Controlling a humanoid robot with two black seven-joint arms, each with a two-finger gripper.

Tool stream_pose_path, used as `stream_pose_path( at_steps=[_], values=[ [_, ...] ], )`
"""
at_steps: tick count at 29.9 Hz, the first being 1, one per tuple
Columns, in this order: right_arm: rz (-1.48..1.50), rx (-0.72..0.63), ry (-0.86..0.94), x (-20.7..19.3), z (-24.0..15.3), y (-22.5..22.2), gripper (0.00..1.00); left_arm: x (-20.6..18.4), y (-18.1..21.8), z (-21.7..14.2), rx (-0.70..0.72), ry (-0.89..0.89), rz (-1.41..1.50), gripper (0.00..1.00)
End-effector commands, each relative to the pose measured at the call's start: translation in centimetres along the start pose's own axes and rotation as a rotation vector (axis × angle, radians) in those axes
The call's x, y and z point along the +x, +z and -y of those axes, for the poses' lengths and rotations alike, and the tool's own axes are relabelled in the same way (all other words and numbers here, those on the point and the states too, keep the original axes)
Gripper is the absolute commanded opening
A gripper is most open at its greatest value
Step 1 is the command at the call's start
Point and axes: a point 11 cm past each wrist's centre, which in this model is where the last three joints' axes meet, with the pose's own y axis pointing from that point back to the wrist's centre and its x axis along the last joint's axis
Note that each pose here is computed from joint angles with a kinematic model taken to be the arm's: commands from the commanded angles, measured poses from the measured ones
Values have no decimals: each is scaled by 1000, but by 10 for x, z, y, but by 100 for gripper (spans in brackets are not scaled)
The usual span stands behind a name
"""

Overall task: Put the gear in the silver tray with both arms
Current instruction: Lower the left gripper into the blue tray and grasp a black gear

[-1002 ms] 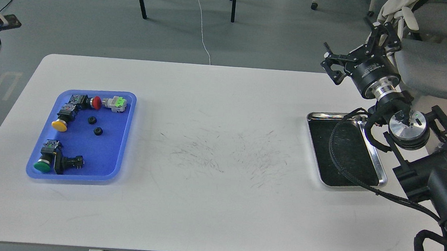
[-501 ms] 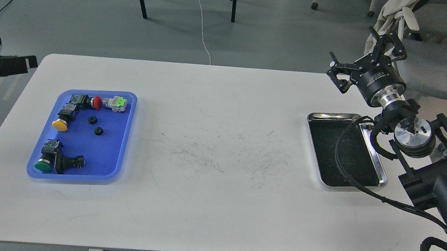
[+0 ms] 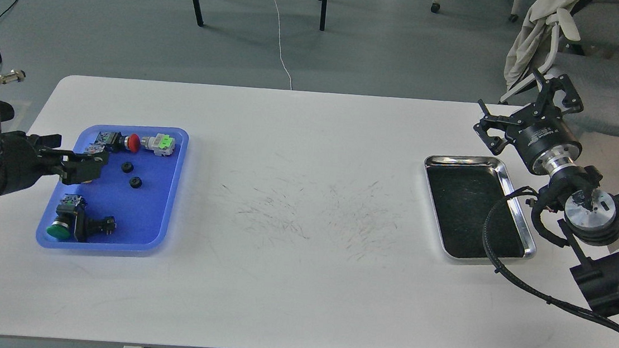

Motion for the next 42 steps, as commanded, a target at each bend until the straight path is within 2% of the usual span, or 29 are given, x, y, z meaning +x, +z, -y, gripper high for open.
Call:
stream_pose_path(
  at_steps=[1, 18, 23, 36, 42],
  values=[
    [3, 13, 30, 14, -8, 1, 100, -6, 14, 19, -21, 10, 4, 98],
    [8, 12, 52, 25, -16, 2, 100, -22, 28, 86, 10, 3, -106, 96],
    [12, 20, 56, 26, -17, 0, 100, -26, 22, 95, 67, -6, -218, 96],
    [16, 22, 48, 24, -17, 0, 100, -32, 0, 100, 138, -14, -232, 93],
    [17, 23, 42, 24, -17, -1, 100, -37, 0, 111, 157, -20, -243, 89]
  ],
)
